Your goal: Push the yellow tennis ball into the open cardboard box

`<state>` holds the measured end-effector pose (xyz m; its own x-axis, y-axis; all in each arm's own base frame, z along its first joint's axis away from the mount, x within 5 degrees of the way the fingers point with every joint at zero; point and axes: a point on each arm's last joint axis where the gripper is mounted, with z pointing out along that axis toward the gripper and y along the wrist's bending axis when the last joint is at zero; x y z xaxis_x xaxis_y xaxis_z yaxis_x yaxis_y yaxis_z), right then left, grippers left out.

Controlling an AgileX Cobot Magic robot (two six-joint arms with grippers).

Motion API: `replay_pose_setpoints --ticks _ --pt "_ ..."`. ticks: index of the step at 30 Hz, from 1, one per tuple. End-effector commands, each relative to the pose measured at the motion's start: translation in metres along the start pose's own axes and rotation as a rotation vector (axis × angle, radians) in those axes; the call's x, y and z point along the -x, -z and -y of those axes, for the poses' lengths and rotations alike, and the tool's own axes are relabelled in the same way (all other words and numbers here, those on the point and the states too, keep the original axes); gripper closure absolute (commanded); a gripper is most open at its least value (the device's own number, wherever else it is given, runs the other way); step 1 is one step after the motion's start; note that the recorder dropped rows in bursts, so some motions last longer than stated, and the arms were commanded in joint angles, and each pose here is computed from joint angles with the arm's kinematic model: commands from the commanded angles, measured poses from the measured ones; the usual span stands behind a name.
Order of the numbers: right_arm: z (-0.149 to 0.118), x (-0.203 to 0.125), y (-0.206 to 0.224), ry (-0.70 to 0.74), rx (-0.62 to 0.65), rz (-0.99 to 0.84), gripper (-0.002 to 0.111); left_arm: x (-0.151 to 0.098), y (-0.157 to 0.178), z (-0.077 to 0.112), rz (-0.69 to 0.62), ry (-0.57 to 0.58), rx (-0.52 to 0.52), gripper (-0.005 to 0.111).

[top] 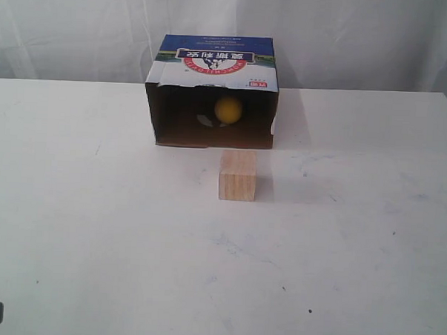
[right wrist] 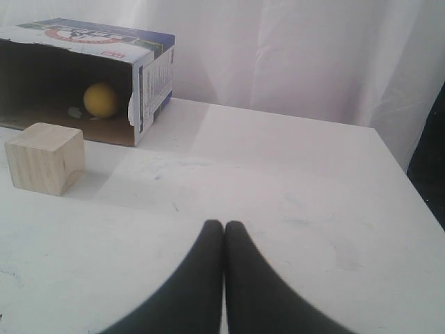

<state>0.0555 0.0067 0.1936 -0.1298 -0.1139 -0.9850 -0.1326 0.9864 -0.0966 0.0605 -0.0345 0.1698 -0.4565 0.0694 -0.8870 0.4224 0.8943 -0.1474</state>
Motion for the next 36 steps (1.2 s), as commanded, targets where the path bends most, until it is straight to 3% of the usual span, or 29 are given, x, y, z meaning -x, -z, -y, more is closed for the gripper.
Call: replay_pose_setpoints --ticks 1,9,19,26,34,36 --pt "0.000 -0.001 0.000 -0.007 -0.002 0.008 0.108 -0.003 0.000 -0.001 -0.003 -0.015 0.003 0.107" --pt "0.000 -0.001 0.000 -0.007 -0.002 0.008 0.108 -0.011 0.001 -0.002 -0.047 -0.014 0.007 0.107" --pt "0.000 -0.001 0.000 -0.007 -0.002 0.008 0.108 -0.011 0.015 -0.001 0.091 -0.019 -0.017 0.107" --pt "0.000 -0.001 0.000 -0.007 -0.002 0.008 0.108 -0.010 0.015 -0.008 0.110 0.030 0.101 0.107" --pt "0.000 -0.001 0.000 -0.007 -0.002 0.008 0.108 -0.010 0.015 -0.008 0.109 0.033 0.107 0.107" --pt "0.000 -0.001 0.000 -0.007 -0.002 0.008 0.108 -0.010 0.015 -0.008 0.108 -0.016 0.109 0.107"
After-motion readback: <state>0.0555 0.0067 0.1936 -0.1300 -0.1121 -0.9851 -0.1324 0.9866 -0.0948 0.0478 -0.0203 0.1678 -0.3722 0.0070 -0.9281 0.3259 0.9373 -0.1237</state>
